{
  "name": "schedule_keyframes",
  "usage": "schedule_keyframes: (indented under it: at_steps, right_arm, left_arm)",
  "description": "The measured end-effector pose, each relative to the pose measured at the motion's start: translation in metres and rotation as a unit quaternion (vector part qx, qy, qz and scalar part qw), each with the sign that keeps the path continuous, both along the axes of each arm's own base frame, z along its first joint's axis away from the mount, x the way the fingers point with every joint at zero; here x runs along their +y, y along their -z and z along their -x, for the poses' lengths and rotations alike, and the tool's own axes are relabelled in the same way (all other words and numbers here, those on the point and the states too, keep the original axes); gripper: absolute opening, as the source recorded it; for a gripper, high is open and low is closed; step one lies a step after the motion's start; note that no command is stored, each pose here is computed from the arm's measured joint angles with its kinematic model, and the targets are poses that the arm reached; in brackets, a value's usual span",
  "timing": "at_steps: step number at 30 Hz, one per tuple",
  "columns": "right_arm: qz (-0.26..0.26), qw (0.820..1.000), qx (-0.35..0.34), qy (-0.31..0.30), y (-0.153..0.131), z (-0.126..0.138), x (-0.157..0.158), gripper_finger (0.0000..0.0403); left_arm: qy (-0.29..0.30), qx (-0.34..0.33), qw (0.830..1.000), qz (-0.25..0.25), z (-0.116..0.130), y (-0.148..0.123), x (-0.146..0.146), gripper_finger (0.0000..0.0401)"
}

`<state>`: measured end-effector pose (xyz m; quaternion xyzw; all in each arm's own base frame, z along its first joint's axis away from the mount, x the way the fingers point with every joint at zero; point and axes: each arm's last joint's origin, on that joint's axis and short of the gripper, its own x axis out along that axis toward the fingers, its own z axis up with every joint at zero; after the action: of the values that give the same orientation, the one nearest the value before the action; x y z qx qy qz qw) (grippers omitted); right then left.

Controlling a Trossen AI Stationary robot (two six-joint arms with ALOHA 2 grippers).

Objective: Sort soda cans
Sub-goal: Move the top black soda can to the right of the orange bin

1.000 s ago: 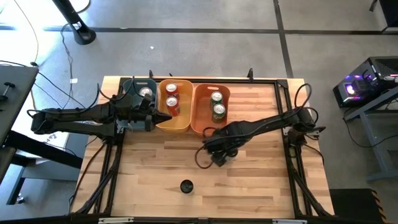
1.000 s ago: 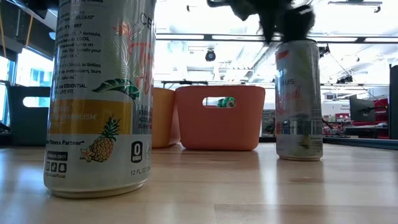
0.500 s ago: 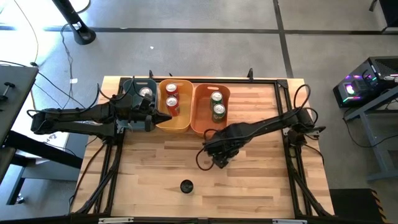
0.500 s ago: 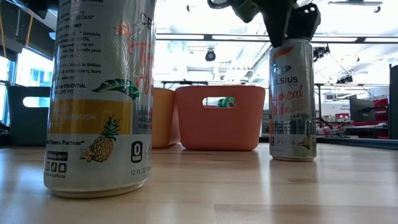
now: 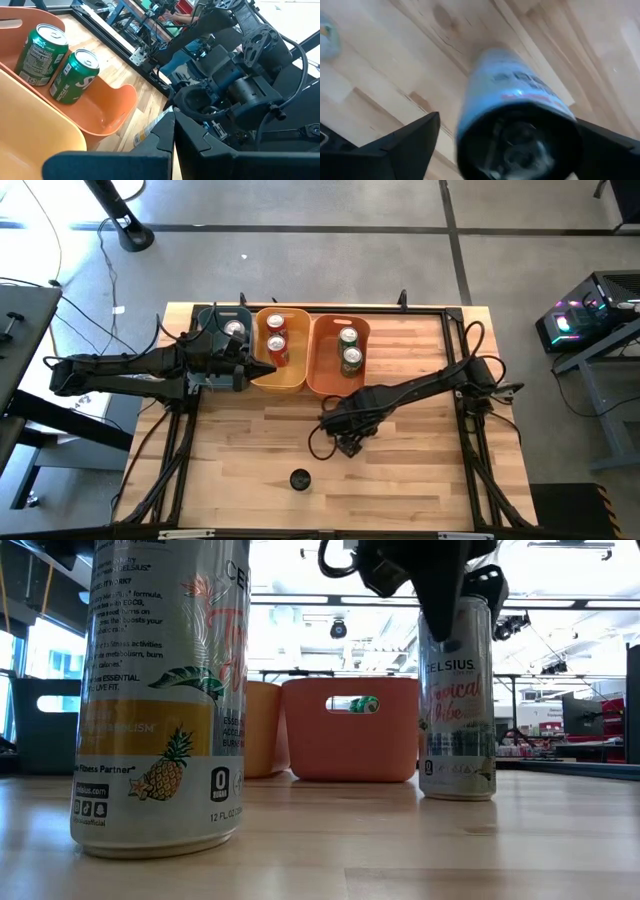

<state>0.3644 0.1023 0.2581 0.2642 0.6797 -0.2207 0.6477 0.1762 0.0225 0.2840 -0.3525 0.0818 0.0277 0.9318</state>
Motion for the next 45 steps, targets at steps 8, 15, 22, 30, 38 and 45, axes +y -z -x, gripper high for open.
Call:
schedule_keyframes:
  at_steps: [8, 15, 22, 30, 38, 45]
  right_arm:
    - [0.014, 1.000, -0.001, -0.015, -0.001, 0.001, -0.001, 0.0229]
    - [0.053, 0.998, -0.011, -0.036, -0.032, 0.022, -0.009, 0.0229]
    - [0.056, 0.992, -0.105, -0.038, -0.107, 0.066, -0.023, 0.0229]
    - [0.160, 0.954, -0.237, 0.088, -0.169, 0.130, -0.060, 0.0229]
    - [0.244, 0.928, -0.218, 0.176, -0.178, 0.143, -0.136, 0.0229]
    - [0.211, 0.957, -0.100, 0.174, -0.147, 0.131, -0.231, 0.0229]
  left_arm:
    - [0.000, 0.000, 1.000, 0.000, 0.000, 0.000, 0.000, 0.0000]
    - [-0.001, 0.000, 1.000, 0.003, 0.000, 0.000, 0.000, 0.0000]
    - [-0.002, 0.000, 1.000, 0.003, 0.000, 0.000, 0.000, 0.0000]
    - [-0.015, 0.000, 1.000, 0.005, 0.001, 0.000, 0.005, 0.0000]
    - [-0.028, -0.004, 1.000, 0.004, 0.001, -0.001, 0.009, 0.0000]
    - [-0.019, -0.008, 1.000, 0.021, 0.001, -0.001, 0.009, 0.0000]
